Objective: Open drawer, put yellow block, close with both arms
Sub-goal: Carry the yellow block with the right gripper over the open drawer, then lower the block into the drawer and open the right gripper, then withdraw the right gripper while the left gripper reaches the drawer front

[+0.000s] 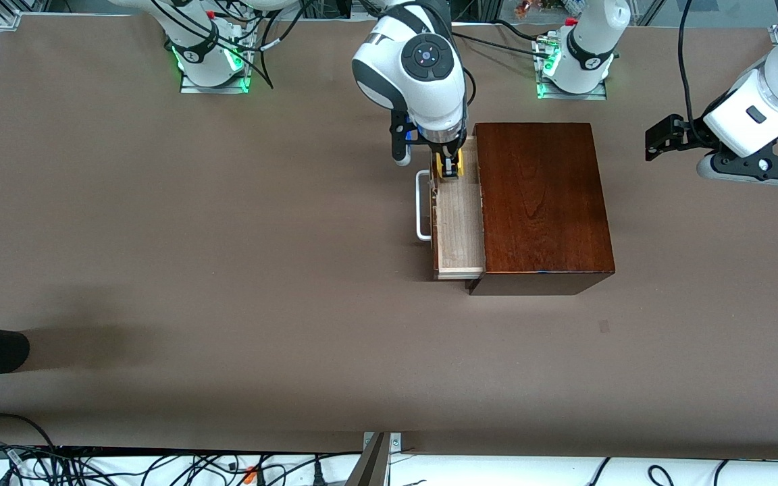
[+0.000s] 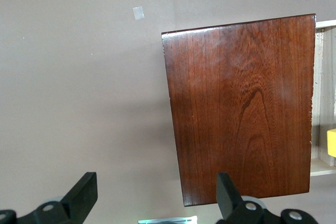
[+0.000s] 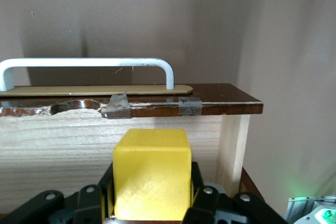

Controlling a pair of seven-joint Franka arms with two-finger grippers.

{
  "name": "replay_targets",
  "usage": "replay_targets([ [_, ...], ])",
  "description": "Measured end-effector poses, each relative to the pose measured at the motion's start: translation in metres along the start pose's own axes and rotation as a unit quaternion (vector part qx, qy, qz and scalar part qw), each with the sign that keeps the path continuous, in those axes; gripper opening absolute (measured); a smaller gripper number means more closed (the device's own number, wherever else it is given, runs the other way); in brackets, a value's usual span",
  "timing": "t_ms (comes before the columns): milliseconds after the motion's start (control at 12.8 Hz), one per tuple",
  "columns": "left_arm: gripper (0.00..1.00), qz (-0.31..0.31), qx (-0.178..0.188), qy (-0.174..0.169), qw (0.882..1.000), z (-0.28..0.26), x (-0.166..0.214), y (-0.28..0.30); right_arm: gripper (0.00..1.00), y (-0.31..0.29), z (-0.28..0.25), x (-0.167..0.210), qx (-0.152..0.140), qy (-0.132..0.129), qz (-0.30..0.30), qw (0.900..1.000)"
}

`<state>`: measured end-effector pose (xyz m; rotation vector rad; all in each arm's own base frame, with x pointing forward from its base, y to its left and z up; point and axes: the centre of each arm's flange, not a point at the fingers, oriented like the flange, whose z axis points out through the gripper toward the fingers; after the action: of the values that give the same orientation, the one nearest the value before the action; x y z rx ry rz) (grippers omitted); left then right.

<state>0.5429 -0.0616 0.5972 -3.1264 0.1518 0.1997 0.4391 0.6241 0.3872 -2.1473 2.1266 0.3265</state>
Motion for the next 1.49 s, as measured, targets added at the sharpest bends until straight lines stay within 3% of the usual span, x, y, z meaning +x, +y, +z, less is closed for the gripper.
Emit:
replay_targets([
  [626,1.0,0.0,0.0,-0.001,1.0,0.0,0.0,0.0,0.56,-0.01,0.06,0.003,-0.001,-0.008,0.011,1.0],
  [704,1.0,0.0,0.0,-0.002,1.0,0.0,0.0,0.0,0.62,-0.011,0.062,0.003,-0.001,-0.007,0.014,1.0],
  [939,1.0,0.0,0.0,-0.003,1.0,0.001,-0.001,0.0,0.94,-0.015,0.06,0.007,-0.001,0.001,0.021,1.0],
  [1017,1.0,0.0,0.0,-0.003,1.0,0.001,-0.001,0.0,1.0,-0.016,0.057,0.008,-0.004,0.006,0.022,1.0],
  [1330,1.0,0.0,0.0,-0.004,1.0,0.001,-0.001,0.0,1.0,-0.035,-0.017,0.011,-0.003,0.013,0.028,1.0],
  [1486,1.0,0.0,0.0,-0.005,1.0,0.001,-0.001,0.0,1.0,-0.051,-0.068,0.031,0.0,0.02,-0.018,1.0],
])
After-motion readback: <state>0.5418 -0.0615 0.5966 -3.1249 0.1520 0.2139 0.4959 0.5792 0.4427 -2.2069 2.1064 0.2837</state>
